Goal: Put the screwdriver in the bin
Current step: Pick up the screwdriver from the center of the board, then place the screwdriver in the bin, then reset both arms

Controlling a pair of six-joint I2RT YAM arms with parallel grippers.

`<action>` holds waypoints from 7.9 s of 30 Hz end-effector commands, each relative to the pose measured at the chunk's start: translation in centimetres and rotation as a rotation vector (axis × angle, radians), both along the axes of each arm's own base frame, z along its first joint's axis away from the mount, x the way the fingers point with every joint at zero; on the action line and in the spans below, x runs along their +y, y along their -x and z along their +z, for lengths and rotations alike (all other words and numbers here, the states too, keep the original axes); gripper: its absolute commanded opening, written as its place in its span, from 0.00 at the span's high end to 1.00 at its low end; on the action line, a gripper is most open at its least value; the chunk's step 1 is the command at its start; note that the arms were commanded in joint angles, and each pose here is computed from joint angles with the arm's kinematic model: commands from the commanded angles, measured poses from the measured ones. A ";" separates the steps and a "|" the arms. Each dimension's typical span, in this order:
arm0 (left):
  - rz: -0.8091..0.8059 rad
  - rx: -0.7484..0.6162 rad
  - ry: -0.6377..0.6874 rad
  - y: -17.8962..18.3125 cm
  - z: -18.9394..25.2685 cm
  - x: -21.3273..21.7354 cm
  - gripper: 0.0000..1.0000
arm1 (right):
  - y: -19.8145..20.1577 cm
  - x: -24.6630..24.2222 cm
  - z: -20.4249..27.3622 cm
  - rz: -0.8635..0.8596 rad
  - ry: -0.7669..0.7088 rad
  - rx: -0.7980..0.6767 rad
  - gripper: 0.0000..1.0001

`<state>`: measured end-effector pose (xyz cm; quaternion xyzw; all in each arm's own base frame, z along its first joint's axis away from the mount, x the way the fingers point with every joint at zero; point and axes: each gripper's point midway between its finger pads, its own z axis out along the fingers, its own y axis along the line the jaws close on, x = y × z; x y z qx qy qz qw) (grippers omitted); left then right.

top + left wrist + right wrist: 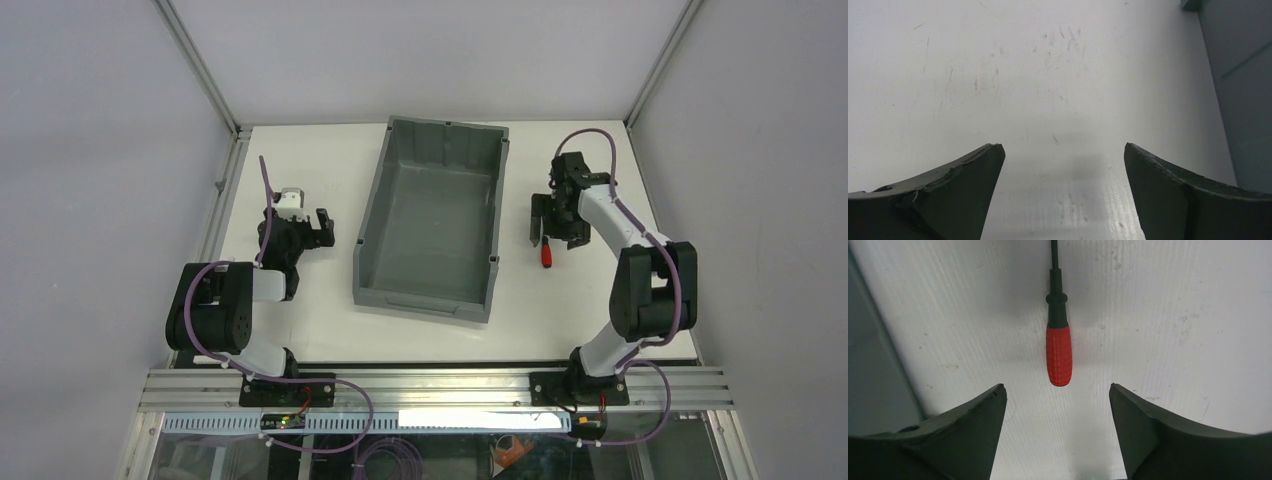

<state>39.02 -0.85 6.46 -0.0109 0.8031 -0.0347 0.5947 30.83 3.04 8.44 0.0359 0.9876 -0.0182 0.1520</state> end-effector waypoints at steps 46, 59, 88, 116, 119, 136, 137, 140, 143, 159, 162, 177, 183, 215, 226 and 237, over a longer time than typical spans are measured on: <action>-0.022 -0.054 0.015 -0.2 1.5 -0.6 0.01 | -0.7 0.5 -1.8 -0.017 -0.031 0.027 1.00; -0.023 -0.054 0.015 -0.2 1.6 -0.6 0.01 | -0.9 2.9 4.4 0.000 -0.177 -0.073 1.00; -0.023 -0.055 0.015 -0.2 1.6 -0.6 0.01 | -2.0 10.7 18.9 -0.028 -0.488 -0.232 1.00; -0.023 -0.054 0.015 -0.2 1.6 -0.6 0.01 | -6.5 22.6 12.5 0.001 -0.181 -0.106 1.00; -0.024 -0.054 0.015 -0.2 1.6 -0.6 0.01 | -6.7 23.0 10.8 -0.008 -0.153 -0.085 1.00; -0.023 -0.055 0.015 -0.2 1.6 -0.6 0.01 | -8.3 25.7 0.9 -0.035 -0.034 -0.016 1.00; -0.023 -0.054 0.015 -0.2 1.6 -0.6 0.01 | -8.3 25.8 0.4 -0.035 -0.030 -0.012 1.00; -0.022 -0.055 0.015 -0.2 1.6 -0.6 0.01 | -8.5 25.9 -0.7 -0.035 -0.023 -0.002 1.00; -0.024 -0.055 0.015 -0.2 1.6 -0.6 0.01 | -8.6 26.0 -1.6 -0.036 -0.021 0.005 1.00; -0.023 -0.054 0.015 -0.2 1.6 -0.6 0.01 | -8.3 26.4 -3.9 -0.022 -0.026 0.043 0.84; -0.023 -0.055 0.015 -0.2 1.6 -0.6 0.01 | -8.2 26.4 -3.6 -0.020 -0.028 0.042 0.79; -0.023 -0.054 0.015 -0.2 1.6 -0.6 0.01 | -8.1 26.3 3.5 0.016 -0.089 -0.040 0.51; -0.022 -0.055 0.015 -0.2 1.6 -0.6 0.01 | -7.8 26.3 9.6 0.048 -0.162 -0.129 0.44; -0.023 -0.054 0.015 -0.2 1.6 -0.6 0.01 | -6.8 6.2 24.4 -0.075 -0.149 -0.460 0.01; -0.023 -0.054 0.015 -0.2 1.6 -0.6 0.01 | -4.3 -0.6 21.6 -0.166 -0.073 -0.500 0.01; -0.023 -0.055 0.015 -0.2 1.6 -0.6 0.01 | -1.2 -3.4 17.9 -0.221 -0.006 -0.537 0.01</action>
